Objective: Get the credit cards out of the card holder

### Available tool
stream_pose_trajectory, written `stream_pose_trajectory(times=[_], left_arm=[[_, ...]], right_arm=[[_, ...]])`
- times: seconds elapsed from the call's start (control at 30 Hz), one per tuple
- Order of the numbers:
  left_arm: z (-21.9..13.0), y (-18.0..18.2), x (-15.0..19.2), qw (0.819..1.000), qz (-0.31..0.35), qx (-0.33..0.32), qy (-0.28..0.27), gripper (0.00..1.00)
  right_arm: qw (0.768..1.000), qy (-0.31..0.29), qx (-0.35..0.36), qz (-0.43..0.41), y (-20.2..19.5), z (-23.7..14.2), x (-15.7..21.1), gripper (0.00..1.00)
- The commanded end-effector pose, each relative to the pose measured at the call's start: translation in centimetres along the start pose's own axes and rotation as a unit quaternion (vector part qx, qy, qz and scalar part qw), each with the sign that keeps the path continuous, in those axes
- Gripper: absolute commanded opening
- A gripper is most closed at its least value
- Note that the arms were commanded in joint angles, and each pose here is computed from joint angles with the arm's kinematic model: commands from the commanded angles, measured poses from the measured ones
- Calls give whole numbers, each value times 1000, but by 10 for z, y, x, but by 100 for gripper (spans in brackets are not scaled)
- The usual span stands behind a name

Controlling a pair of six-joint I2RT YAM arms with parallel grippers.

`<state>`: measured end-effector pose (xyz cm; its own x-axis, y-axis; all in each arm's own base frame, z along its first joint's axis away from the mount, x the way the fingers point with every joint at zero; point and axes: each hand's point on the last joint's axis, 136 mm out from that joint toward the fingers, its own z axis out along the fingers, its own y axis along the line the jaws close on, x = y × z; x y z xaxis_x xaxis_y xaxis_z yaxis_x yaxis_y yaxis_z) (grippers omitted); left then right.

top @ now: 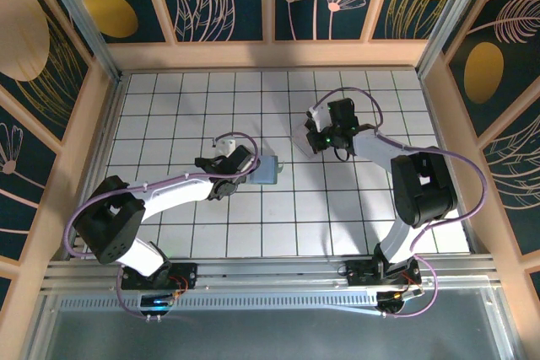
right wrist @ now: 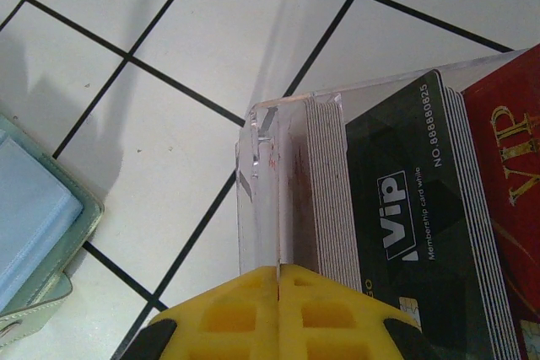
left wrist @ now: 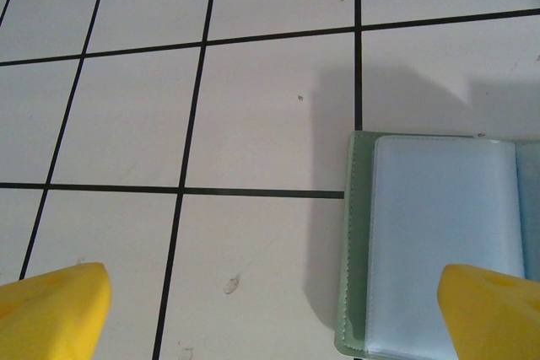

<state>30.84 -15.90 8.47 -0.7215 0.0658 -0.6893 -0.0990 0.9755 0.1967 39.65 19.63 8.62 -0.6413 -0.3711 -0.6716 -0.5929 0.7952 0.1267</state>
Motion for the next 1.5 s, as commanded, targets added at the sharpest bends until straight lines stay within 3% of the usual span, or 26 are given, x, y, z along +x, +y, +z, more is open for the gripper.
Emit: stream_pose_trajectory(times=[0.0, 0.33, 0.7, 1.03, 1.27, 1.47], left_arm=[[-3, 11, -2, 1000, -3, -16, -2, 99], [-3, 10, -4, 1000, -4, -16, -4, 99], [-6, 9, -9, 1000, -9, -12, -10, 99], [-15, 22, -22, 999, -30, -14, -31, 99], [-21, 53, -36, 996, -50, -40, -57, 99], [-23, 87, -44, 990, -77, -74, -88, 99]], right_arm=[[1000, 9, -13, 4, 3, -3, 2, 0], [999, 32, -39, 6, 7, 9, 6, 0], [1000, -3, 20, 1, -7, -15, -16, 25], [991, -90, 94, 23, -17, -72, -48, 33], [958, -187, 203, 73, -40, -140, -63, 41], [913, -237, 306, 131, -67, -188, -41, 51]])
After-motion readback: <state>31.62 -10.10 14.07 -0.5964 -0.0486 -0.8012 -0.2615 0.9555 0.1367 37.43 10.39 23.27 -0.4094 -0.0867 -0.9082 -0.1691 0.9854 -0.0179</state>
